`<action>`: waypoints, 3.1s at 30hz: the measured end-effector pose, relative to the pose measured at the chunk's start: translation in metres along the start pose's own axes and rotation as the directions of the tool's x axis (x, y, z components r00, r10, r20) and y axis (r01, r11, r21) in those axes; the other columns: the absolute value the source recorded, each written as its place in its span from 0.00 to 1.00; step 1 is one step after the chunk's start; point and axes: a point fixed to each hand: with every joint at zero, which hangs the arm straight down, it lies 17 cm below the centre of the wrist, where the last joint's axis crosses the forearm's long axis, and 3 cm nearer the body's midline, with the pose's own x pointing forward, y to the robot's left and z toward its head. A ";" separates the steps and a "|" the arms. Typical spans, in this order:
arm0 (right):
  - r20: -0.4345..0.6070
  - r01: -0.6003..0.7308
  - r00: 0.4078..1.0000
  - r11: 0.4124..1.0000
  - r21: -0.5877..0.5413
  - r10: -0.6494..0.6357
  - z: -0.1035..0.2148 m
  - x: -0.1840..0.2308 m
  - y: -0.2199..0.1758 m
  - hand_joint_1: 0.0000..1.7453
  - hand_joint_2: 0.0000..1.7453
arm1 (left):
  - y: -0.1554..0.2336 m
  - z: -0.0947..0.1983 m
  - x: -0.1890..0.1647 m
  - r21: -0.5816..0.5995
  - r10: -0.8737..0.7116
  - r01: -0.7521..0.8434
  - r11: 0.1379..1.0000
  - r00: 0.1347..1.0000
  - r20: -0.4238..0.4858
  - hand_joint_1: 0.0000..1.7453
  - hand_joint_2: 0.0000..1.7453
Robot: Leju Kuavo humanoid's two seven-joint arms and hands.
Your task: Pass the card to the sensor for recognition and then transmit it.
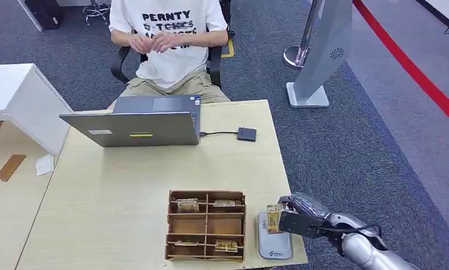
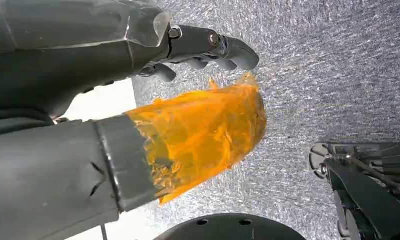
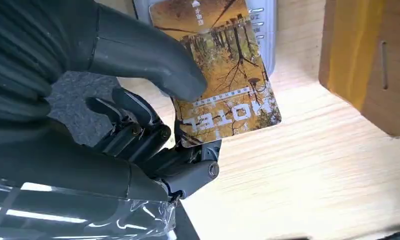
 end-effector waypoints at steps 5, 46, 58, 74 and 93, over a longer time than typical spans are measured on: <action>-0.017 -0.007 1.000 1.000 0.014 0.007 -0.001 -0.006 0.005 1.00 1.00 | 0.000 0.000 0.000 0.001 -0.002 0.002 1.000 1.000 0.000 0.00 0.00; -0.040 -0.039 0.998 0.998 0.043 0.041 -0.008 -0.014 0.009 1.00 1.00 | -0.001 0.000 0.000 0.001 -0.012 0.012 1.000 1.000 -0.001 0.00 0.00; -0.039 -0.042 0.998 0.998 0.046 0.043 -0.008 -0.013 0.009 1.00 1.00 | 0.000 0.000 0.000 0.002 -0.013 0.014 1.000 1.000 -0.001 0.00 0.00; -0.041 -0.041 0.998 0.998 0.049 0.043 -0.009 -0.014 0.009 1.00 1.00 | 0.000 0.000 -0.001 0.002 -0.015 0.015 1.000 1.000 -0.003 0.00 0.00; -0.042 -0.042 0.998 0.998 0.048 0.044 -0.009 -0.014 0.009 1.00 1.00 | 0.000 0.000 -0.002 0.001 -0.019 0.019 1.000 1.000 -0.007 0.00 0.00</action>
